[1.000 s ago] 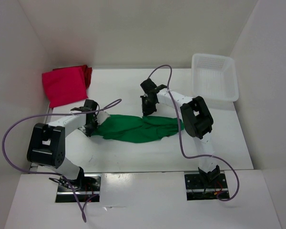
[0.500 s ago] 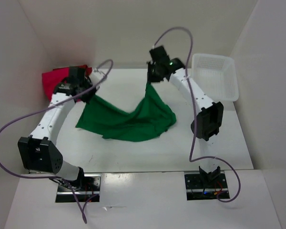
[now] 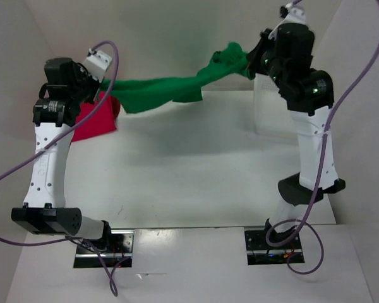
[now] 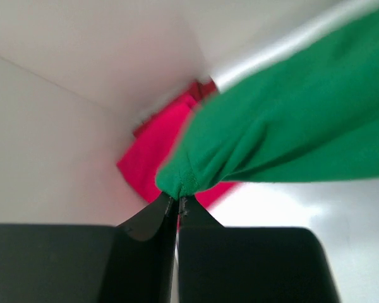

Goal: Fold and stack the t-shirts
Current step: Flatten out the tshirt, then grap the side of the flattened tshirt closest away from the robot with both arms

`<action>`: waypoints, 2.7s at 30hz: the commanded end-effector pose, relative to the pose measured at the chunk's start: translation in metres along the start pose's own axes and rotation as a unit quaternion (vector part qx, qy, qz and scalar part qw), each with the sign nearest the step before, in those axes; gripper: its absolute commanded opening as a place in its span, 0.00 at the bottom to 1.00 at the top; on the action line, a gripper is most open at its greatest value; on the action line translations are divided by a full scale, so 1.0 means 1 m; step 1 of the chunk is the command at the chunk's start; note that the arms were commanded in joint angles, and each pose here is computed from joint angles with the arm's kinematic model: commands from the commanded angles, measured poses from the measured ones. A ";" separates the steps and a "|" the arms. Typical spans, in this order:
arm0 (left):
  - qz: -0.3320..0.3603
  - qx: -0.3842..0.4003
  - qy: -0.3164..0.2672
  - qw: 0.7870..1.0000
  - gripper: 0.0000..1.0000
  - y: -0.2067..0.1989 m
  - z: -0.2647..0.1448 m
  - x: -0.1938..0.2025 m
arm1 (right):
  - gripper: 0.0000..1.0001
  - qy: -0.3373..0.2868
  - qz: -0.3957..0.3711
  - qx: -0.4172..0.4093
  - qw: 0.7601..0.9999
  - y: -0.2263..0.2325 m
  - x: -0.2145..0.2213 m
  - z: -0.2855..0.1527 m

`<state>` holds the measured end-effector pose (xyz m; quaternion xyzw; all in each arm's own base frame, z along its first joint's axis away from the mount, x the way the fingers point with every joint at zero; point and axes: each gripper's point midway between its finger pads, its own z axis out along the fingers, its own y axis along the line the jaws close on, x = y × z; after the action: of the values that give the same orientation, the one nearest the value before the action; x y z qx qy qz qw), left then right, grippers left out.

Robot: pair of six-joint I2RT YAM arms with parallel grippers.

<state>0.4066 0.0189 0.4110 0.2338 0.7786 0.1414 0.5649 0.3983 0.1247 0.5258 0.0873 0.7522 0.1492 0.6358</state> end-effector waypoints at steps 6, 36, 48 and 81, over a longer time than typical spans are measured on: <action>0.040 0.218 0.200 0.954 0.00 -0.139 0.027 0.162 | 0.00 0.267 -0.061 0.018 0.962 -0.026 0.236 -0.009; -0.087 0.315 0.416 0.848 0.84 -0.244 -0.001 0.322 | 1.00 0.474 0.018 0.173 0.863 -0.102 0.490 -0.096; -0.098 0.356 0.422 0.828 0.38 -0.271 0.010 0.326 | 1.00 0.357 0.195 0.235 0.883 -0.134 0.467 -0.136; -0.087 0.266 0.339 0.898 0.00 -0.151 0.049 0.228 | 0.00 0.394 0.046 0.167 0.903 -0.110 0.431 -0.037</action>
<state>0.2916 0.0053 0.0829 0.2438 0.9632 -0.0711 0.0878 0.2159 0.1912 0.0283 0.1889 0.9659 0.1126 0.1369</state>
